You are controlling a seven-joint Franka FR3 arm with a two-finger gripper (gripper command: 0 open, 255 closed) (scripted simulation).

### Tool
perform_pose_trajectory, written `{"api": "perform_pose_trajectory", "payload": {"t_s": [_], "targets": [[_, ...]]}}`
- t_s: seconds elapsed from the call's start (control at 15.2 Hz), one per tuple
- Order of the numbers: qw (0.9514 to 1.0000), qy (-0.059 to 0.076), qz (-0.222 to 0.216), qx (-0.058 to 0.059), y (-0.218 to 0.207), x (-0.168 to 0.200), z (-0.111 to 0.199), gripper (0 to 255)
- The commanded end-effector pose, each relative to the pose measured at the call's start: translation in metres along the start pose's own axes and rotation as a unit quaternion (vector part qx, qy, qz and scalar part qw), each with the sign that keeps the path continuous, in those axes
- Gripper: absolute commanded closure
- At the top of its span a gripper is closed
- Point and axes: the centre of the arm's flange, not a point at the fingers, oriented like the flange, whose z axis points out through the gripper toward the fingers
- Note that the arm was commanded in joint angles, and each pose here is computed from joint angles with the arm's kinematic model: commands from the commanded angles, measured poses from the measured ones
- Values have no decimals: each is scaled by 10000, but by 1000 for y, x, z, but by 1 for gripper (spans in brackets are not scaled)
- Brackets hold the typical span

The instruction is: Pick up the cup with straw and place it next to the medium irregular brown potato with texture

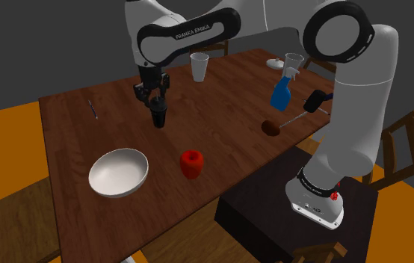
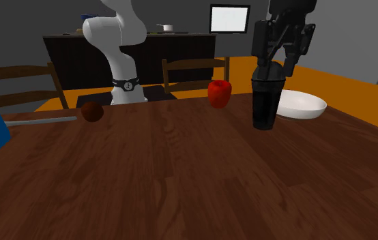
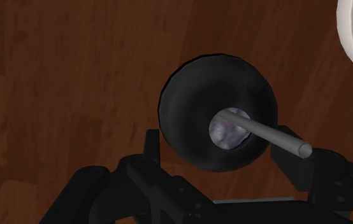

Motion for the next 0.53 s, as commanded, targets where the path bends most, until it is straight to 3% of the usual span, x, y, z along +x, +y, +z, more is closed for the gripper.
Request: {"api": "perform_pose_trajectory", "payload": {"t_s": [0.0, 0.46], "targets": [[10000, 1, -1, 0, 1, 0, -11, 255], [10000, 1, -1, 0, 3, 1, -48, 255]]}}
